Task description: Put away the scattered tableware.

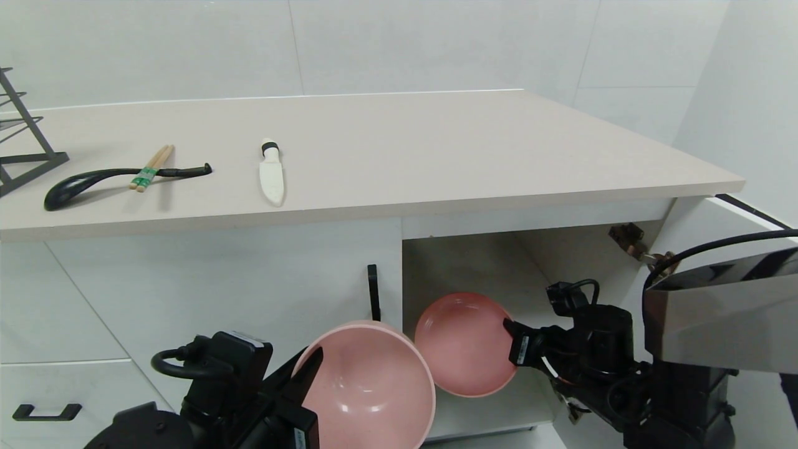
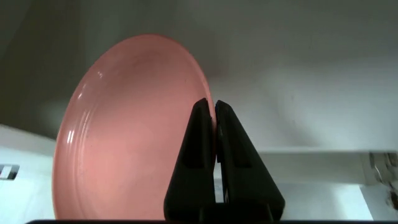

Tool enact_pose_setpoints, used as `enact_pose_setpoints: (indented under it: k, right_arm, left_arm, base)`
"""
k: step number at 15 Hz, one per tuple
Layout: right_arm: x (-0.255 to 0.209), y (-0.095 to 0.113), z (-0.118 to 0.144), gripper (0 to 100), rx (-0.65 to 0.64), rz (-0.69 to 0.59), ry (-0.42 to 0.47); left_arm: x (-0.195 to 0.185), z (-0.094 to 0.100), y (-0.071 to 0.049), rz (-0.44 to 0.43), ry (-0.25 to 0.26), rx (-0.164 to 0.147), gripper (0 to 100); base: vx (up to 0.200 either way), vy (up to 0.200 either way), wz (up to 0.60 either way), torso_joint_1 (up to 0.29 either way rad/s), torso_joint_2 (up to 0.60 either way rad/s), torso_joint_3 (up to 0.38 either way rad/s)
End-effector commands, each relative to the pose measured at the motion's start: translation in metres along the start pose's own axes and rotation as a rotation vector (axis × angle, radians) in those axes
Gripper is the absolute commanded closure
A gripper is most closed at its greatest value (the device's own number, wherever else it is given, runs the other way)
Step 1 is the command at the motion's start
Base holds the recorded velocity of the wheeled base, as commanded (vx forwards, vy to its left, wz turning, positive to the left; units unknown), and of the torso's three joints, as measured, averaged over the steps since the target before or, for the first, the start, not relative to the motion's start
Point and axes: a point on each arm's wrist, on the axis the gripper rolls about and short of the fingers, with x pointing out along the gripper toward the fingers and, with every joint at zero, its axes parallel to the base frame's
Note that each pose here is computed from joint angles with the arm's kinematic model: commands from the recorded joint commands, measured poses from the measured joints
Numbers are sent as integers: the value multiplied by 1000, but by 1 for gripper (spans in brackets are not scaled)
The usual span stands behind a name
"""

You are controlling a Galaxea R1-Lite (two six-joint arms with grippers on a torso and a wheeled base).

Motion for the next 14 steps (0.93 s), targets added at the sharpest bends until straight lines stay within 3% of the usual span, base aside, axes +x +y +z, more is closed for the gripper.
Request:
enact_pose_setpoints:
  k: [1,5,8,14]
  right_arm:
    - [11,-1,-3,100,-2,1,-3]
    - [21,0,-1,100,-5,10,-29]
    - [35,-1,4,100,-5,13,-67]
    - [70,-21,-11,100,-29,-31,-70]
  left_arm:
    - [-1,2,1,-1,-9,-6,100]
    - [-1,5,4,12,-24,-18,100]
    - [-7,14,6,5,-64,-39,100]
    - [-10,18,8,3,-83,-47,100]
  base:
    - [0,0,0,0,0,0]
    - [0,0,0,0,0,0]
    - [0,0,0,0,0,0]
    - [0,0,0,0,0,0]
